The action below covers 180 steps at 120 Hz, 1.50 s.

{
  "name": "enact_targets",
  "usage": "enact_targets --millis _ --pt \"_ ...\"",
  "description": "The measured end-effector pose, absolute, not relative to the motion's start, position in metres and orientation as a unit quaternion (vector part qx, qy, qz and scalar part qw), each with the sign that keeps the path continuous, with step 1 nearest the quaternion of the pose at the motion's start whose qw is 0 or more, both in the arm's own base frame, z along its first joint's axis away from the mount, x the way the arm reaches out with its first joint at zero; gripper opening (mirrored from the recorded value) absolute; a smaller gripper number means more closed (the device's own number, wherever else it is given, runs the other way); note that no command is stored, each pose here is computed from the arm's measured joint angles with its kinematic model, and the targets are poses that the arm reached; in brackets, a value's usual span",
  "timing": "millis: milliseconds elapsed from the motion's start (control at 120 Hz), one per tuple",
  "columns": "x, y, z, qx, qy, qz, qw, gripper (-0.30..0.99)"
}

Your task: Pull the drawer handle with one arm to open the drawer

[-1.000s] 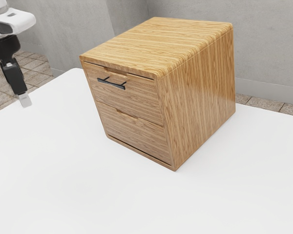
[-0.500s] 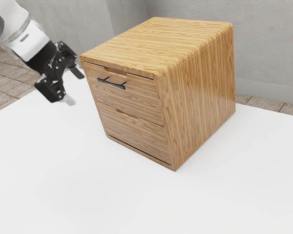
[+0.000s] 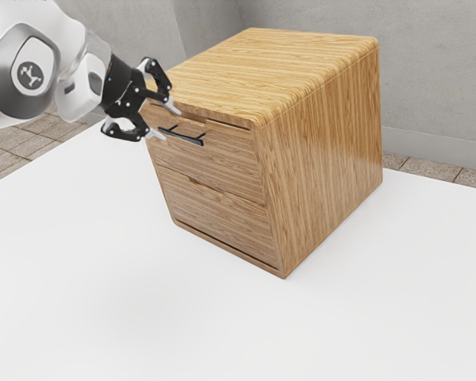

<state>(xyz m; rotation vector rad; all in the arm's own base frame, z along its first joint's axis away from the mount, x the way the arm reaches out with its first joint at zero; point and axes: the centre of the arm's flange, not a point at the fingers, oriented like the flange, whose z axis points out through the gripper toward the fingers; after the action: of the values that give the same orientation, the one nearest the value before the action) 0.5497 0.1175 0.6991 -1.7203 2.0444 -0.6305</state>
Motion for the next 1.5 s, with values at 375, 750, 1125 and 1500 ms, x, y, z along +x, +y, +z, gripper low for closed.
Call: enact_targets --millis 375,750,1125,1500 --pt "0.555 0.124 0.679 -0.542 0.782 -0.205 0.230 0.11" --pt "0.563 0.119 0.660 -0.526 0.796 -0.205 0.219 0.11" --pt "0.518 0.137 0.659 -0.565 0.768 -0.222 0.204 0.03" --pt "0.458 0.142 0.654 -0.595 0.743 -0.244 0.185 0.06"
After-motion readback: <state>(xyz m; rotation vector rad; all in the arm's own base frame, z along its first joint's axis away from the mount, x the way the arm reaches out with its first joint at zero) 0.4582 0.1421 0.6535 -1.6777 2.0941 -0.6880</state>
